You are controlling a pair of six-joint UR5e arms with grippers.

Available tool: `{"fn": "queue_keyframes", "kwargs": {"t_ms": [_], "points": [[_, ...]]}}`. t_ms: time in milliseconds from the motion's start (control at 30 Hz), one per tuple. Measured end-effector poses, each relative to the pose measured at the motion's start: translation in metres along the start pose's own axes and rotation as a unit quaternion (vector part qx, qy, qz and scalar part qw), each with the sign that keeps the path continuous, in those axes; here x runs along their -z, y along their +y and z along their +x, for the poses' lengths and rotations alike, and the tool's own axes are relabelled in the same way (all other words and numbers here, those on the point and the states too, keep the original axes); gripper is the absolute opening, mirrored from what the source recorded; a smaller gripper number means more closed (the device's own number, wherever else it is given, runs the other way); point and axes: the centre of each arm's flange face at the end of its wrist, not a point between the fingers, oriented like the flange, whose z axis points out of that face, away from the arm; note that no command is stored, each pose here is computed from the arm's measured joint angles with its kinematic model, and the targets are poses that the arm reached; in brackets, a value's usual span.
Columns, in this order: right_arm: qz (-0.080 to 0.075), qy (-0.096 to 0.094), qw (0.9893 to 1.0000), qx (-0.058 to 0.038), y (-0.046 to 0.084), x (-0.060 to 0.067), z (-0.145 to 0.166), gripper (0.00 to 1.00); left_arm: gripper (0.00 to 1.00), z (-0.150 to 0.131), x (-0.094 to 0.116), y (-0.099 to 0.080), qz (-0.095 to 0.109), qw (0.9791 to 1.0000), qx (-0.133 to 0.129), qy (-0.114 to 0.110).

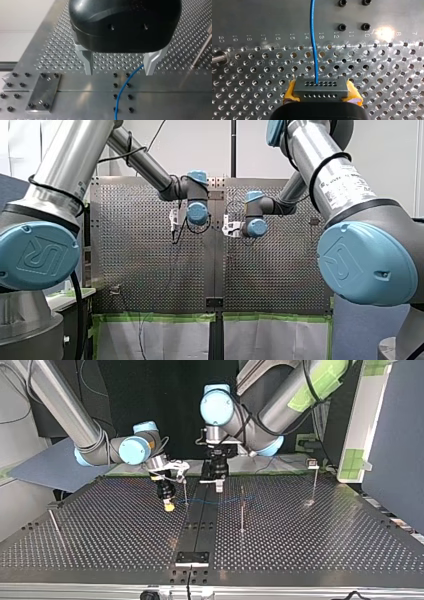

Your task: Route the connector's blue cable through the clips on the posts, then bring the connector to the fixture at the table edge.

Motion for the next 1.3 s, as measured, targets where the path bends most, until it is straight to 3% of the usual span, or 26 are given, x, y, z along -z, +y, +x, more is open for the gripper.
{"fn": "queue_keyframes", "kwargs": {"t_ms": [300, 533, 700, 1033, 1300], "points": [[0.000, -0.001, 1.0000, 0.0001, 0.000, 0.000, 0.000, 0.00, 1.00, 0.015, -0.029, 0.001, -0.048, 0.9988, -0.010, 0.002], [-0.002, -0.002, 1.0000, 0.0003, 0.002, 0.000, 0.000, 0.00, 1.00, 0.016, -0.037, 0.010, -0.076, 0.9970, -0.010, 0.001], [-0.002, -0.003, 1.0000, 0.0006, 0.003, 0.000, -0.001, 0.00, 1.00, 0.013, -0.042, 0.013, -0.081, 0.9967, -0.009, -0.001], [-0.002, -0.005, 1.0000, 0.0005, 0.003, 0.001, -0.001, 0.00, 1.00, 0.011, -0.046, 0.011, -0.068, 0.9977, -0.009, -0.005], [-0.002, -0.006, 1.0000, 0.0004, 0.001, 0.001, -0.001, 0.00, 1.00, 0.010, -0.053, 0.014, -0.069, 0.9975, -0.008, -0.005]]}}
